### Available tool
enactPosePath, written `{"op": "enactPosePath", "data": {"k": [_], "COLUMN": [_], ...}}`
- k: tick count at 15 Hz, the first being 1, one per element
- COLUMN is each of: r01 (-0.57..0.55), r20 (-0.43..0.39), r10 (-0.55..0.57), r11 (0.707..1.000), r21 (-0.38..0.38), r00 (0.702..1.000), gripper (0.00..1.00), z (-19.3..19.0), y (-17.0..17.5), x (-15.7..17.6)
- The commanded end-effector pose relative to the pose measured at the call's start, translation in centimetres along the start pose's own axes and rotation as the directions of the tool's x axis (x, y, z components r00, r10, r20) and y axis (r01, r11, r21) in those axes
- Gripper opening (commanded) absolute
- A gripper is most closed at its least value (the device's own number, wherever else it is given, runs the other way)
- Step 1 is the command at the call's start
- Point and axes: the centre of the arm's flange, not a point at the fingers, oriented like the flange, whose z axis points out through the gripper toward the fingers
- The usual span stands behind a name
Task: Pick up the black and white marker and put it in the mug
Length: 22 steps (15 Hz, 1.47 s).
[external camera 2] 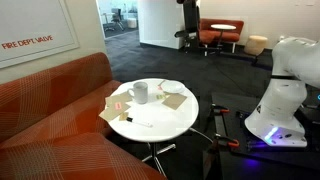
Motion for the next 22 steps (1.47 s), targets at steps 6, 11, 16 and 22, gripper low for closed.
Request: {"op": "enactPosePath", "data": {"k": [6, 11, 16, 22], "r01": [0.0, -0.04, -0.045, -0.005], "r20": [0.0, -0.069, -0.116, -0.135], "r10": [0.0, 0.034, 0.026, -0.019], "r11": [1.0, 0.995, 0.985, 0.984], "r21": [0.0, -0.09, -0.169, -0.178], "r00": [1.0, 0.997, 0.993, 0.991], "gripper": [1.0, 1.0, 1.0, 1.0], "z": [0.0, 3.1, 8.3, 13.7], "y": [0.0, -0.1, 0.0, 1.5], "x": [0.0, 0.8, 1.9, 4.5]}}
